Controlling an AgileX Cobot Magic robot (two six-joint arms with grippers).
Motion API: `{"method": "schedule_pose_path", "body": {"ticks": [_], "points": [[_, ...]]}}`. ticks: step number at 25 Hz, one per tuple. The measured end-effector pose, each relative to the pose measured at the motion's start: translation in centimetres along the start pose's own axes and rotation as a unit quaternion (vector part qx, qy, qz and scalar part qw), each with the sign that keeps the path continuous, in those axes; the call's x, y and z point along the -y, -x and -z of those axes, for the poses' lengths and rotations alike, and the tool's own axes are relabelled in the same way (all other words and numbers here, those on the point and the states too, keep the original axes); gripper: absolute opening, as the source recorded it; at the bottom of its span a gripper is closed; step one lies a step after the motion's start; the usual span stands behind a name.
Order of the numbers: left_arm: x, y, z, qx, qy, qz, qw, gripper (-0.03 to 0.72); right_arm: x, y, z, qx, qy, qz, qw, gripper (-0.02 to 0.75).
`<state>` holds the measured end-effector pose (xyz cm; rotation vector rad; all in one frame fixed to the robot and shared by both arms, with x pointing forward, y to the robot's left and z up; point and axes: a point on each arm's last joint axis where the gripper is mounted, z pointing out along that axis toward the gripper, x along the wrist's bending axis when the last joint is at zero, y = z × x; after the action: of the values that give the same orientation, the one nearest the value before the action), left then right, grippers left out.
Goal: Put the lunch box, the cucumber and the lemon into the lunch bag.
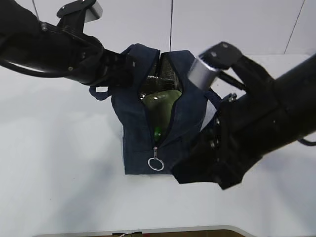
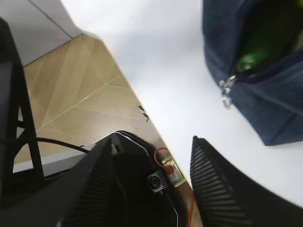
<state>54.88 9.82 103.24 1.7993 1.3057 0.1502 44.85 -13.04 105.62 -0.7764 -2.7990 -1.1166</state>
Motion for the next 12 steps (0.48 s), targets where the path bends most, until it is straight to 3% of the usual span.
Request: {"method": "schedule_pose_path", "body": {"ticks": [5, 12], "points": [[0.0, 0.0, 0.0, 0.000, 0.001, 0.000, 1.000, -0.015, 2.2, -0.1, -1.8, -0.008, 0.028, 0.035, 0.999, 0.427], [0.0, 0.0, 0.0, 0.000, 0.001, 0.000, 1.000, -0.015, 2.9, 0.9, -3.8, 0.031, 0.111, 0.123, 0.986, 0.426]]}}
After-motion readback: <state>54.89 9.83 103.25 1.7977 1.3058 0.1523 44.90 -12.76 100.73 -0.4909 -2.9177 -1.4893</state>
